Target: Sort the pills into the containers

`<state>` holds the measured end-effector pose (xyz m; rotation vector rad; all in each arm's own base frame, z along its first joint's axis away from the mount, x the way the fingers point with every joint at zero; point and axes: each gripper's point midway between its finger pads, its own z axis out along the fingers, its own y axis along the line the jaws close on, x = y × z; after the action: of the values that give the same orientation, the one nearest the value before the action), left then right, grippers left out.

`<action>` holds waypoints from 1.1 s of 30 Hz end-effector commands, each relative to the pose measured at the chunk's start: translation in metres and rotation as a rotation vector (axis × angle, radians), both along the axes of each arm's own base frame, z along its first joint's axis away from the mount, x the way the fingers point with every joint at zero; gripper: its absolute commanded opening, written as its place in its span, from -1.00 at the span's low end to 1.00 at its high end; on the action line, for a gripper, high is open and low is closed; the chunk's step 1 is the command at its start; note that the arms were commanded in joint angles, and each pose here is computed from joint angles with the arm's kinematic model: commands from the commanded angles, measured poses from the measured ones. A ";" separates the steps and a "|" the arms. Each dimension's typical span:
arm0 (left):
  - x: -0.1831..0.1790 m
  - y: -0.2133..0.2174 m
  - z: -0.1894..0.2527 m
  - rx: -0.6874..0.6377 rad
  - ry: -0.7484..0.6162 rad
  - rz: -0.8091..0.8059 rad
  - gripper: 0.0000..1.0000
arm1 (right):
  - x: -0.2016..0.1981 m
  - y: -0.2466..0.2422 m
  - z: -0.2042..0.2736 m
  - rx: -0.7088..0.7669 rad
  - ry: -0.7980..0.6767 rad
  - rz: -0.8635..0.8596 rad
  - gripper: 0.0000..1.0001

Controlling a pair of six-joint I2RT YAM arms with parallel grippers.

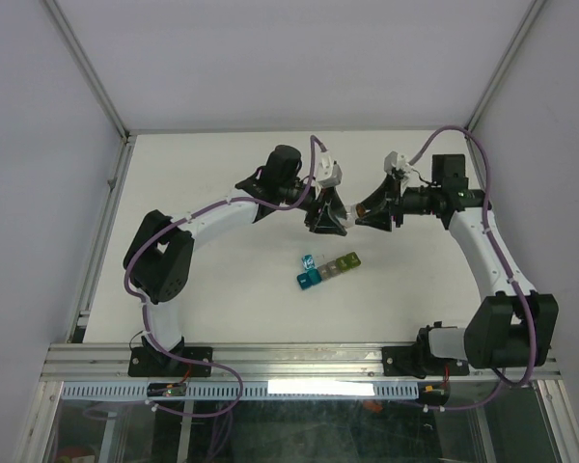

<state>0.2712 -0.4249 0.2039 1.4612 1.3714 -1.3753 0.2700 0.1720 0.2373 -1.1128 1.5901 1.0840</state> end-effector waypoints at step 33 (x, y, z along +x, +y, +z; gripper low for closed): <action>-0.005 0.003 0.031 -0.057 -0.113 -0.059 -1.00 | -0.003 -0.006 0.001 -0.144 -0.355 0.152 0.93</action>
<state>0.2673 -0.4160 0.1904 1.5089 1.3976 -1.3639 0.2628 0.1676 0.2136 -1.6172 1.2712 0.7998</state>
